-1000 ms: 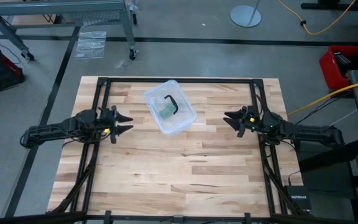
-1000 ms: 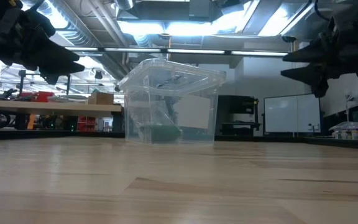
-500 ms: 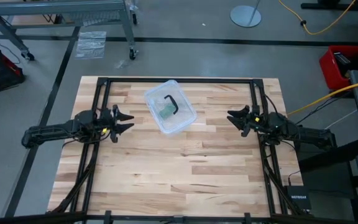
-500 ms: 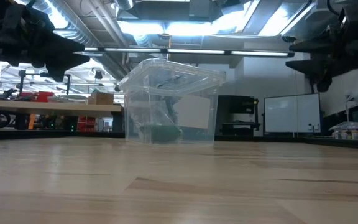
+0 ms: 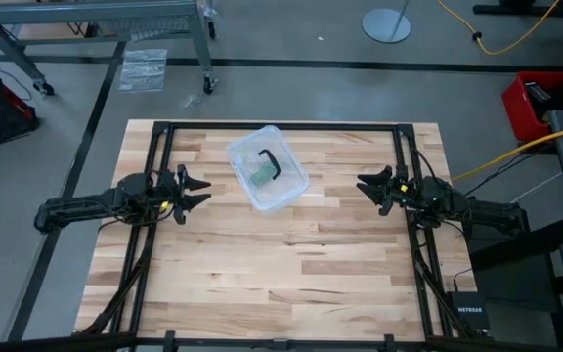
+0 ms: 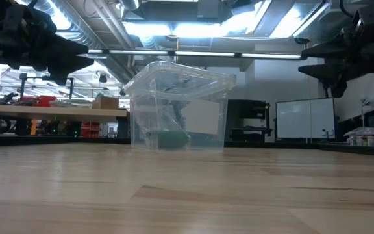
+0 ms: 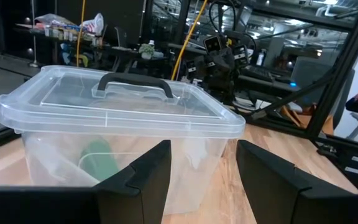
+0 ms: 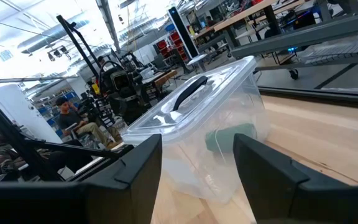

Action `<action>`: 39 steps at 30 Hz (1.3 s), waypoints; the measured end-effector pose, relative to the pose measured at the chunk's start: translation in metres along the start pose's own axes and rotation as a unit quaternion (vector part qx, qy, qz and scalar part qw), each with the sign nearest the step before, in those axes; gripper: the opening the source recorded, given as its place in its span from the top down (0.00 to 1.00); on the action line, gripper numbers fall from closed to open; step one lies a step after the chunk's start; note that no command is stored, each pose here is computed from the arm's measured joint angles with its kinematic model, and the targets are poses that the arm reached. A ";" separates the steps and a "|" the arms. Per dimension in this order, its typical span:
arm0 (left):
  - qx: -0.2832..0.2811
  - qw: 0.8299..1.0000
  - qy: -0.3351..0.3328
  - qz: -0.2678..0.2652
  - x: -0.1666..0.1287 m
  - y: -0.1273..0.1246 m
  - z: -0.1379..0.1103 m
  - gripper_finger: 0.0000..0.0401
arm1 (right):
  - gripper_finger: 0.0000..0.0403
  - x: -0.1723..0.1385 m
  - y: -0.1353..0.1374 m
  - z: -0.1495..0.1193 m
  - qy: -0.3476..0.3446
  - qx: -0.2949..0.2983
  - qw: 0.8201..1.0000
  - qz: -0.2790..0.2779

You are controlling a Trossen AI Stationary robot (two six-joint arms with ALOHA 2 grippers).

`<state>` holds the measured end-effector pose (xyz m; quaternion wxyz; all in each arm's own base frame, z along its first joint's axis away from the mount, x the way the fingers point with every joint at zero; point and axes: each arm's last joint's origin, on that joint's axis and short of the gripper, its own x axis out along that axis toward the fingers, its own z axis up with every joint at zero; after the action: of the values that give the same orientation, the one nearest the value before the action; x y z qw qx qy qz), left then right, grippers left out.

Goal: Roll bandage
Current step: Return to Home Position

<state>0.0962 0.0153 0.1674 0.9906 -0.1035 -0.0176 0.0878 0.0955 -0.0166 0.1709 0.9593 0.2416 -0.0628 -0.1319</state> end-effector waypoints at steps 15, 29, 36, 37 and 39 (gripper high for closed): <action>0.000 1.000 0.000 0.000 0.000 0.000 0.000 0.56 | 0.50 -0.001 0.005 -0.003 0.019 0.002 0.999 0.034; 0.000 1.000 0.000 0.000 0.000 0.000 0.000 0.56 | 0.50 -0.004 0.018 -0.010 0.056 0.005 0.993 0.100; 0.000 1.000 0.000 0.000 0.000 0.000 0.000 0.56 | 0.50 -0.005 0.019 -0.010 0.060 0.006 0.992 0.108; 0.000 1.000 0.000 0.000 0.000 0.000 0.000 0.56 | 0.50 -0.005 0.019 -0.010 0.060 0.006 0.992 0.108; 0.000 1.000 0.000 0.000 0.000 0.000 0.000 0.56 | 0.50 -0.005 0.019 -0.010 0.060 0.006 0.992 0.108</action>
<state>0.0963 0.0153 0.1673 0.9906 -0.1035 -0.0172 0.0880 0.0969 0.0056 0.1706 0.9685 0.2468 -0.0312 -0.0126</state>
